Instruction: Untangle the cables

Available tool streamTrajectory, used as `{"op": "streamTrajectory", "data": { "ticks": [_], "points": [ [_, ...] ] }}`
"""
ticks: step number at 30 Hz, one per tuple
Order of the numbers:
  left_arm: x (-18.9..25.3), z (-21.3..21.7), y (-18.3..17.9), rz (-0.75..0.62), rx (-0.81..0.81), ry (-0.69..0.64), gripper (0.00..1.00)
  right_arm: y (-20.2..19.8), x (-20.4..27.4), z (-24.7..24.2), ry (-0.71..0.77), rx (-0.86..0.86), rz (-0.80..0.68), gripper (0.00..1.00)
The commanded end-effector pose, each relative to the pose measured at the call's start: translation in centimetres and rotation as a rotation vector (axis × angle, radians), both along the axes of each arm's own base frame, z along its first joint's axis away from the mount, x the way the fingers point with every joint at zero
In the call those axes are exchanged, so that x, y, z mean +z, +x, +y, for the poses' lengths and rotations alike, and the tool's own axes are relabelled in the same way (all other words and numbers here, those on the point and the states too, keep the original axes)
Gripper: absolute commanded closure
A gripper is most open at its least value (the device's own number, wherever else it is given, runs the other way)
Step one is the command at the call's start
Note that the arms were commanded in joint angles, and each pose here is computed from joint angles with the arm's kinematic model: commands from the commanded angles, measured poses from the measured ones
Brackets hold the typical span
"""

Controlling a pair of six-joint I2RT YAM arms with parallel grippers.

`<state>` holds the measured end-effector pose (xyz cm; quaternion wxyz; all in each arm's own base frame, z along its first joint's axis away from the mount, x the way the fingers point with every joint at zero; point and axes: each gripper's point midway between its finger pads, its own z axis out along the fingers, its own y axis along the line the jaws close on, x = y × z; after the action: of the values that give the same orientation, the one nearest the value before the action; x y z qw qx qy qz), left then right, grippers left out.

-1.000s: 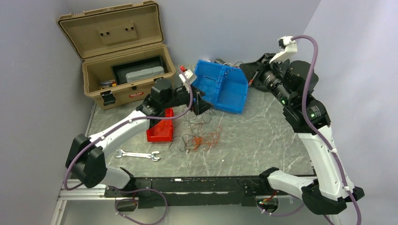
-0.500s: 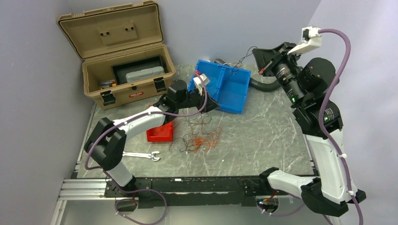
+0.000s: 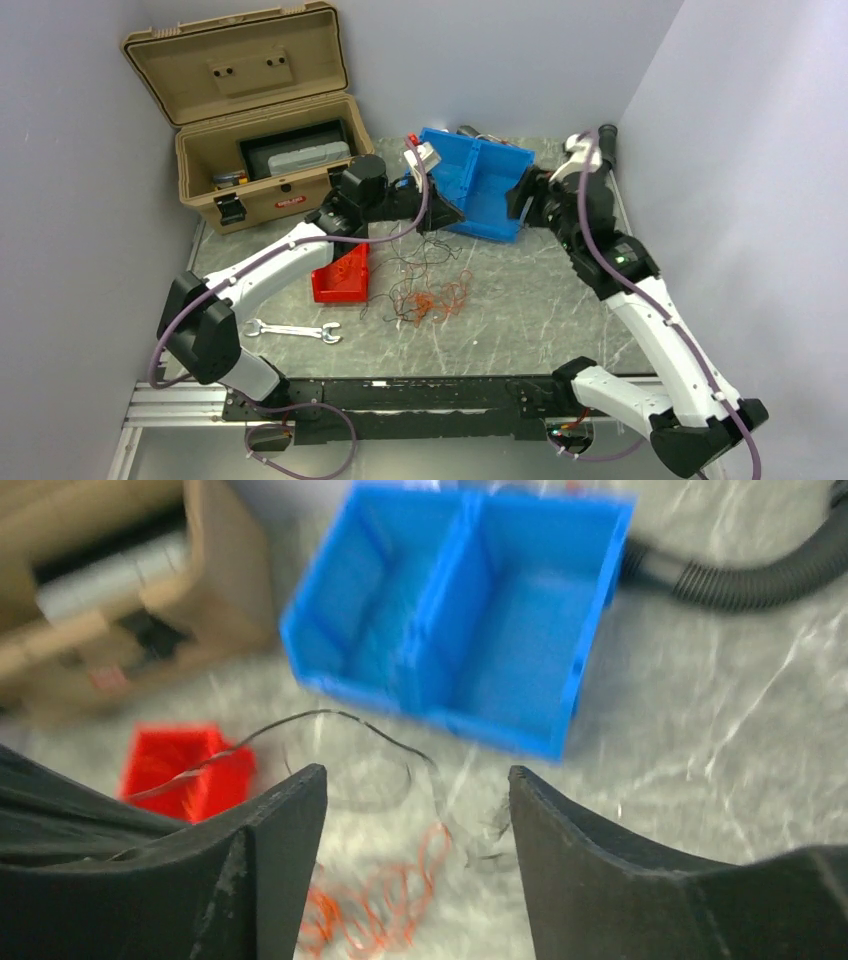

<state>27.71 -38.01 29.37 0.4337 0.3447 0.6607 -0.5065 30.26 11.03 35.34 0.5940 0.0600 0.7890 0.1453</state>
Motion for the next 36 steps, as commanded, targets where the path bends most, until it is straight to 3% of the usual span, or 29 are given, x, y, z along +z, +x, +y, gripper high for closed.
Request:
{"op": "streamTrajectory", "data": {
  "ticks": [1,6,12,20,30,36],
  "points": [
    [3.2,0.4,-1.2,0.054,-0.045,-0.081,0.96,-2.5,-3.4,3.5,0.024,0.252,0.024,0.29],
    [4.3,1.9,0.1,0.239,-0.032,-0.236,0.97,-6.1,-5.4,6.5,0.075,0.508,-0.052,0.27],
    [6.4,2.0,0.2,0.292,-0.064,-0.322,1.00,-9.2,-9.4,9.5,0.155,0.747,-0.097,0.31],
    [8.3,2.4,-0.3,0.305,-0.057,-0.344,1.00,-8.0,-13.0,11.2,0.195,0.749,-0.167,0.32],
    [9.4,2.9,-1.0,0.305,-0.056,-0.363,1.00,-6.8,-12.8,16.9,0.227,0.859,-0.266,0.37],
    [10.1,3.2,-1.3,0.292,-0.053,-0.367,1.00,-4.7,-13.2,19.9,0.216,0.837,-0.273,0.43]
  ]
}}
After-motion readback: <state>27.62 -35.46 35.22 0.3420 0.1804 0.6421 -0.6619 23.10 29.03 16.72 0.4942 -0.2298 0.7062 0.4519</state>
